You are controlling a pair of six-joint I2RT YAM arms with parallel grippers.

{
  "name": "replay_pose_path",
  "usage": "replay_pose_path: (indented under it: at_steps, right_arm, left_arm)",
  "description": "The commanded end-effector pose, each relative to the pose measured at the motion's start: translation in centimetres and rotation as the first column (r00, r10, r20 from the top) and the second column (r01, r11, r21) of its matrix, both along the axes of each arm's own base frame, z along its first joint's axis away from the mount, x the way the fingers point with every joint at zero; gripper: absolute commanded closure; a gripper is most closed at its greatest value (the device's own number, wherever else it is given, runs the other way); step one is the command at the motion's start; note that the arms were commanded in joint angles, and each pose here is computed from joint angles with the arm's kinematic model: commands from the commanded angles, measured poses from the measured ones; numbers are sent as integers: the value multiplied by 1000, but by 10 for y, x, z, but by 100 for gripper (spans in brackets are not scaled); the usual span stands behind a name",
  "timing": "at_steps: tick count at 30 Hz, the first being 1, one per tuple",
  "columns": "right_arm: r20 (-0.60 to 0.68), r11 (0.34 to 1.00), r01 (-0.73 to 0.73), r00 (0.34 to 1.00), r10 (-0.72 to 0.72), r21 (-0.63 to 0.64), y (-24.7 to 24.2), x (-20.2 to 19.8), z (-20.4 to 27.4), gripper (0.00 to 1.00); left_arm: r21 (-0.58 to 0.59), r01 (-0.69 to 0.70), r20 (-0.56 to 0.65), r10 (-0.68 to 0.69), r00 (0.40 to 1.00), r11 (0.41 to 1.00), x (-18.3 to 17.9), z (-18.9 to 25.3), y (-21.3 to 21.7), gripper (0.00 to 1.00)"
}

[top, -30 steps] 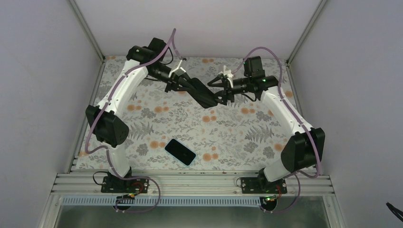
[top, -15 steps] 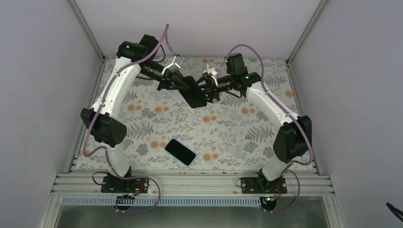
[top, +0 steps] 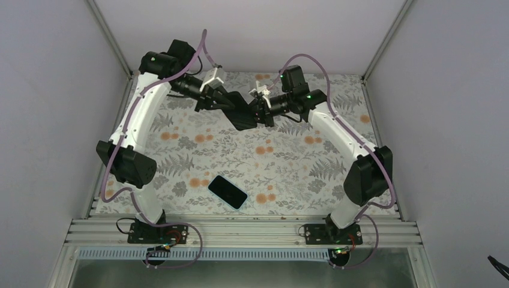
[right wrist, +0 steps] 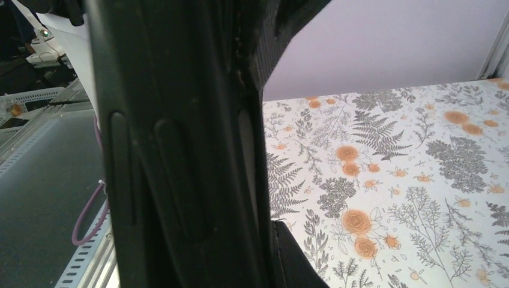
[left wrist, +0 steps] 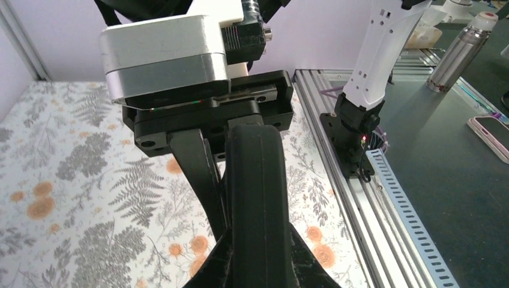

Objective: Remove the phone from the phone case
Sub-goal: Remove the phone case from the phone.

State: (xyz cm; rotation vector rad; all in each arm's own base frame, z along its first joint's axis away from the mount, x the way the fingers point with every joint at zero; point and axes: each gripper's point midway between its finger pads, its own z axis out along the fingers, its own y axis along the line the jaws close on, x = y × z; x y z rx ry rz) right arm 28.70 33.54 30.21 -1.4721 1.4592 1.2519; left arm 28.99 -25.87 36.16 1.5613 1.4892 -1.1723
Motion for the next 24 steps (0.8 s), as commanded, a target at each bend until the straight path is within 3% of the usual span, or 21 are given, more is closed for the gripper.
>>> replay_pose_path:
  at_steps: [1, 5, 7, 8, 13, 17, 19, 22, 24]
  right_arm:
    - [110, 983, -142, 985, 129, 114, 17, -43, 47, 97]
    - [130, 992, -62, 990, 48, 107, -6, -24, 57, 97]
    - [129, 994, -6, 992, -9, 110, -25, -10, 62, 97]
    - [132, 993, 30, 990, -44, 110, -36, -2, 64, 97]
    - [131, 974, 202, 968, -215, 103, -93, 31, 69, 97]
    - [103, 914, 392, 910, -402, 107, -133, 72, 70, 97]
    - [72, 868, 480, 869, -490, 126, -148, 92, 75, 97]
    - [33, 821, 548, 828, -559, 163, -155, 109, 88, 97]
    - [20, 805, 559, 819, -574, 199, -154, 113, 101, 97]
  left_arm:
    - [-187, 165, 176, -132, 975, 968, -25, 44, -29, 76]
    - [-139, 146, 243, -109, 964, 979, -40, 47, -19, 33]
    - [-106, 116, 265, -85, 960, 987, -49, 51, -12, 4]
    - [-85, 94, 283, -66, 957, 992, -54, 54, -8, 1]
    - [9, -34, 477, 26, 879, 999, -87, 74, 25, 0]
    - [-39, -187, 610, 172, 773, 982, -96, 102, 46, 0]
    - [-120, -290, 670, 293, 683, 950, -82, 114, 53, 0]
    - [-307, -410, 741, 486, 463, 859, -51, 128, 62, 0]
    - [-344, -487, 717, 560, 416, 803, -21, 111, 60, 0]
